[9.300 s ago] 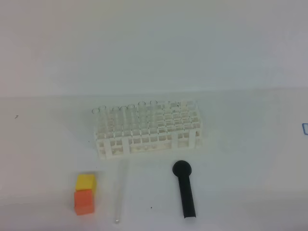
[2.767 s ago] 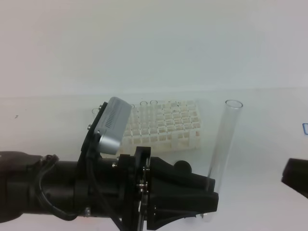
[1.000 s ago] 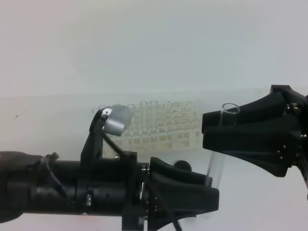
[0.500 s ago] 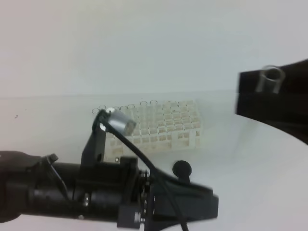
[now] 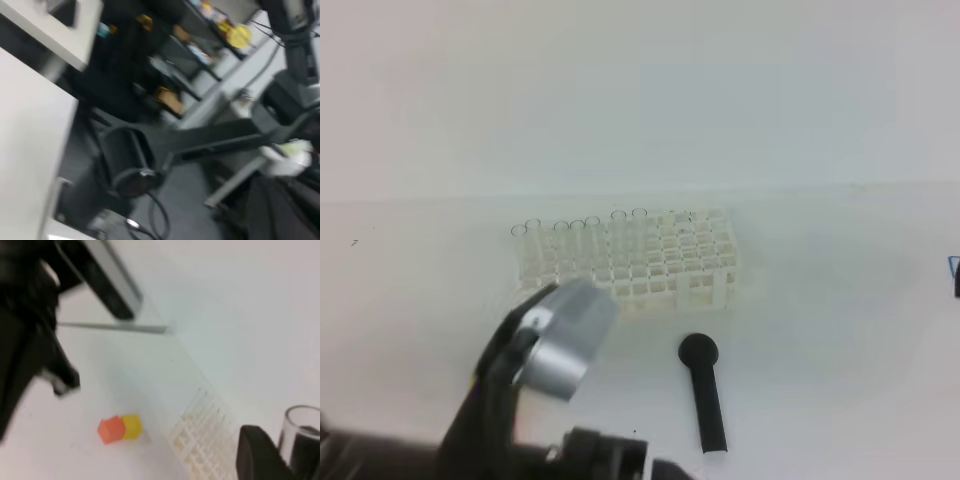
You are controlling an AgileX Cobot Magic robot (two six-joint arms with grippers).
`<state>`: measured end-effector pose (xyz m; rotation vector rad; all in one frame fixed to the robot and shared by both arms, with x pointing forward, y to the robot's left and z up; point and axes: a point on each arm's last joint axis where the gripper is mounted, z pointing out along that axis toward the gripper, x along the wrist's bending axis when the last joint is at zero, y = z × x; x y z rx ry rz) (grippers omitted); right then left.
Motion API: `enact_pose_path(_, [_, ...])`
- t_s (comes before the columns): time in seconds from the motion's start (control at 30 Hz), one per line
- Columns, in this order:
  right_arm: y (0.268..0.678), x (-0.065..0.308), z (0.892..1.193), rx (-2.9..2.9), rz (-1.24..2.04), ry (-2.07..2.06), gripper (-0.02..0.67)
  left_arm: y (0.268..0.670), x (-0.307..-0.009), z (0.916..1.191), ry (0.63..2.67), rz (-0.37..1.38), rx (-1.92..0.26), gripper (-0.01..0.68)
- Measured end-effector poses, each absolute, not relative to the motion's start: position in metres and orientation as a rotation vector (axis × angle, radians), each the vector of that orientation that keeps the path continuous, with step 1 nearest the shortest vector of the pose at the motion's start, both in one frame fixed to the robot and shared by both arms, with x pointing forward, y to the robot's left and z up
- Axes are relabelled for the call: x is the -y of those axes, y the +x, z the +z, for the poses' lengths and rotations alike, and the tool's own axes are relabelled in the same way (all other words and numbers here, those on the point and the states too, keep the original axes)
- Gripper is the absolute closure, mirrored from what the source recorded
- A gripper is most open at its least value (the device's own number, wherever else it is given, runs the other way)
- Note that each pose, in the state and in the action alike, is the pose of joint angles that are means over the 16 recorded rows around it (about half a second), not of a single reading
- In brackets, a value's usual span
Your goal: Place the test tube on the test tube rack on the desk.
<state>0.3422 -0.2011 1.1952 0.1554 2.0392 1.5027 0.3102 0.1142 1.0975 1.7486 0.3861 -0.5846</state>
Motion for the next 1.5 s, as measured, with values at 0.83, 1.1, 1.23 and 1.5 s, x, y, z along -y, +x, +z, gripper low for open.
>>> enact_pose_path(0.83, [0.338,0.202,1.191,-2.112,1.502,0.202,0.526,0.388,-0.190,1.076,2.109,0.498,-0.590,0.673])
enact_pose_path(1.1, [0.337,0.201,1.191,-2.120,1.526,0.214,0.526,0.411,-0.239,1.081,1.958,0.538,-0.813,0.673])
enact_pose_path(1.23, [0.337,0.201,1.191,-2.123,1.534,0.217,0.526,0.415,-0.257,1.081,1.834,0.548,-0.910,0.673])
enact_pose_path(1.5, [0.335,0.201,1.190,-2.143,1.541,0.207,0.526,0.413,-0.279,1.053,1.600,0.523,-1.104,0.673])
